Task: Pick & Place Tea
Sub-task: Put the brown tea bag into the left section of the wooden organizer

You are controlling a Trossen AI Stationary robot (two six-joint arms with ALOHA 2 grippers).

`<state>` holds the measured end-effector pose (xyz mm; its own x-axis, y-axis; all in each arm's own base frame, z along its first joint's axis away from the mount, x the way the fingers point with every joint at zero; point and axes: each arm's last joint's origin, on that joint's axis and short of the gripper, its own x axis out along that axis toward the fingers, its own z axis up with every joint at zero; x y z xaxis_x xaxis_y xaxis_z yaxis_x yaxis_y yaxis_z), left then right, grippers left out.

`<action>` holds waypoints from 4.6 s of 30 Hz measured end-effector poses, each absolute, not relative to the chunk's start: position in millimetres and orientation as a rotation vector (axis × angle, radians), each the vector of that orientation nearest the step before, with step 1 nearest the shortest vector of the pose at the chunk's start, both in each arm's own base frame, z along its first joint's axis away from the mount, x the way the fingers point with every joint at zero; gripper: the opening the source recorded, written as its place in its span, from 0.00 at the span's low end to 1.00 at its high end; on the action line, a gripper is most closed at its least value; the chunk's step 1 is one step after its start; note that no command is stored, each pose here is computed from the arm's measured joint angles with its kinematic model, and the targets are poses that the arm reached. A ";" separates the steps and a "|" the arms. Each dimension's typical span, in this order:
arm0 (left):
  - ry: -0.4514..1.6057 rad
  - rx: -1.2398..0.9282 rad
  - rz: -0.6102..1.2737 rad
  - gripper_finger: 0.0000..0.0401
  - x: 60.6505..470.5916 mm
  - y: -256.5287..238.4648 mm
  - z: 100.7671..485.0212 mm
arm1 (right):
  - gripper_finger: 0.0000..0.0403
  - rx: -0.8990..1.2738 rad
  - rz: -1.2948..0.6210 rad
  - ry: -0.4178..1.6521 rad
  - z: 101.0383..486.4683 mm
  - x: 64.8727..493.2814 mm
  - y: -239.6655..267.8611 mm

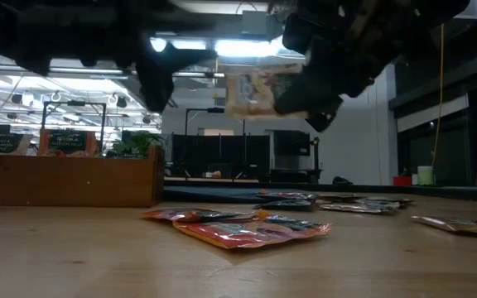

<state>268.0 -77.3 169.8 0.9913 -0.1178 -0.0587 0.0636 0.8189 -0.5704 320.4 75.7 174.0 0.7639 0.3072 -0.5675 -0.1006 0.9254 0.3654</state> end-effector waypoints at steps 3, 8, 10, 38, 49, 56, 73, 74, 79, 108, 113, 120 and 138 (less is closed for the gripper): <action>0.228 -0.643 -0.092 0.34 278.7 -74.1 167.4 | 0.01 0.358 0.267 0.703 172.6 318.6 77.0; 0.402 -0.551 -0.079 0.34 302.6 -73.9 182.3 | 0.01 0.365 0.281 0.713 172.3 318.1 77.3; 0.434 -0.505 -0.095 0.34 310.3 -74.3 191.7 | 0.01 0.365 0.281 0.714 172.2 318.0 77.3; 0.548 -0.449 -0.144 0.02 324.1 -66.3 210.6 | 0.10 0.328 0.270 0.608 179.8 323.4 77.2; 0.485 -0.361 0.020 0.01 312.9 -86.7 199.5 | 0.34 0.348 0.183 0.652 172.0 318.0 78.9; 0.174 -0.370 0.105 0.01 280.0 -93.0 196.0 | 0.43 0.340 0.164 0.468 165.3 308.7 84.2; -0.378 -0.262 0.078 0.01 248.4 -75.2 223.5 | 0.41 0.186 0.114 -0.085 232.2 335.0 67.1; -0.379 -0.259 0.073 0.01 248.9 -74.2 223.6 | 0.41 0.176 0.116 -0.094 234.9 336.2 66.9; -0.386 -0.255 0.052 0.01 250.0 -70.8 224.1 | 0.41 0.137 0.116 -0.132 246.0 340.8 67.7; -0.239 -0.349 0.020 0.13 254.9 -72.5 209.8 | 0.01 0.185 0.095 0.228 213.2 341.1 66.8; -0.089 -0.476 -0.057 0.22 257.6 -67.8 199.8 | 0.01 0.241 0.136 0.361 202.0 337.7 68.1; 0.092 -0.565 -0.127 0.30 270.9 -64.1 198.3 | 0.00 0.272 0.171 0.432 196.5 335.3 69.1; 0.236 -0.437 -0.090 0.21 292.4 -64.6 215.5 | 0.01 0.272 0.184 0.464 194.1 333.9 69.4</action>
<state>292.4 -64.6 215.5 0.9688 -0.1370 -0.2066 0.0360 0.9024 -0.4295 333.9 69.4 194.1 0.8786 0.2361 -0.4151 -0.1131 0.9474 0.2993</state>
